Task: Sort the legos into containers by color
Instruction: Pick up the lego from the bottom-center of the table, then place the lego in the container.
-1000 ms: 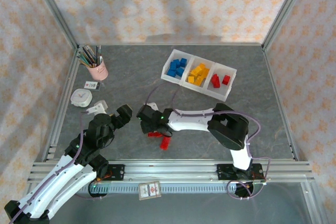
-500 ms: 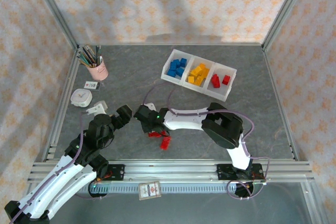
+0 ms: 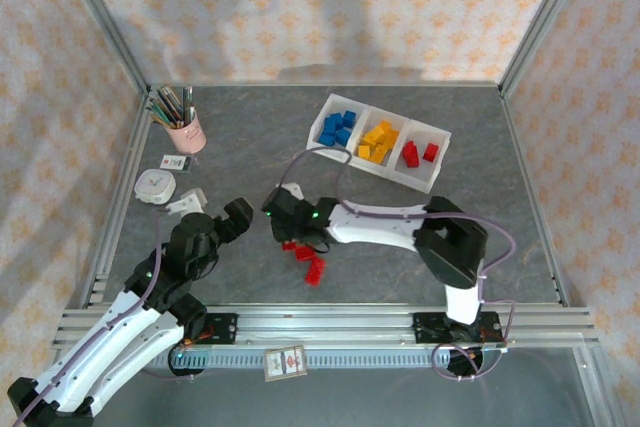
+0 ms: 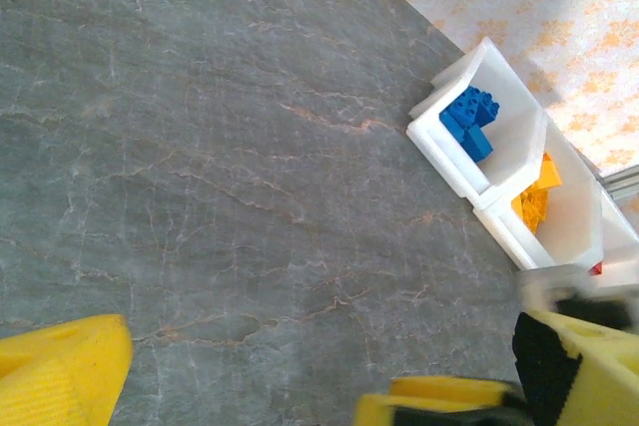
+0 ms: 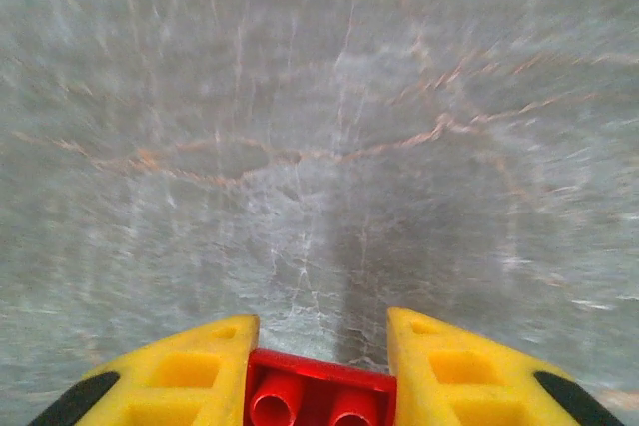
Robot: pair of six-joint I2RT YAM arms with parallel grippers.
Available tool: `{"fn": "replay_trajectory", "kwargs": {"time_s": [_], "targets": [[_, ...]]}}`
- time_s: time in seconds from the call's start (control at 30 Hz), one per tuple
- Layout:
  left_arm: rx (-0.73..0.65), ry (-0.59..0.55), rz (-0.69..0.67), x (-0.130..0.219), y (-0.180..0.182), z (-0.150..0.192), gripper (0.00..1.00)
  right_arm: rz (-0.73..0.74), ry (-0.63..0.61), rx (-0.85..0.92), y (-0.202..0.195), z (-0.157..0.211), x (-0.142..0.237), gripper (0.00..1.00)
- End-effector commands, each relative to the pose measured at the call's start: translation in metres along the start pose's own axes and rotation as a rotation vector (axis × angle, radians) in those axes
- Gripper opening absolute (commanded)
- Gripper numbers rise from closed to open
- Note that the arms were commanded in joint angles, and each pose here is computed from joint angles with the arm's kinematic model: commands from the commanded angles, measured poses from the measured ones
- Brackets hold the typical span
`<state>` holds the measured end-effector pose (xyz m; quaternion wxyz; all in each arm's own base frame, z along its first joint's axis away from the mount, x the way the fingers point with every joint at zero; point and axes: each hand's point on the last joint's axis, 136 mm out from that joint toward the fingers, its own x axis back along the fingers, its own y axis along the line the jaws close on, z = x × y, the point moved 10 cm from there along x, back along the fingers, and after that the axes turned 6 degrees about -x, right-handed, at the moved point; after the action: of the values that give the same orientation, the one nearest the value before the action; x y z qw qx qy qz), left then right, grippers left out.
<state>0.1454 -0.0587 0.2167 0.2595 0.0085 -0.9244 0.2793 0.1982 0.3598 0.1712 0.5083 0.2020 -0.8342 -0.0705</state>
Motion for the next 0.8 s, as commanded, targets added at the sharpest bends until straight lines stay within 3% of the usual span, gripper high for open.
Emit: {"fn": "replay_trajectory", "kwargs": {"time_s": [0.0,0.17,0.57,0.77], "targets": [[-0.025,-0.029,0.066,0.001,-0.017,-0.015,0.99,-0.017,-0.104,-0.102,-0.019,-0.025,0.028,0.31],[-0.073,0.018,0.131,-0.014,-0.037,-0.018,0.99,0.076,-0.206,-0.203,-0.069,-0.049,0.052,0.31],[-0.161,0.144,0.281,-0.059,-0.080,-0.017,0.99,0.378,-0.469,-0.517,-0.238,-0.108,0.109,0.32],[-0.178,0.170,0.304,-0.074,-0.092,-0.018,0.99,0.524,-0.504,-0.542,-0.288,-0.136,0.104,0.32]]}}
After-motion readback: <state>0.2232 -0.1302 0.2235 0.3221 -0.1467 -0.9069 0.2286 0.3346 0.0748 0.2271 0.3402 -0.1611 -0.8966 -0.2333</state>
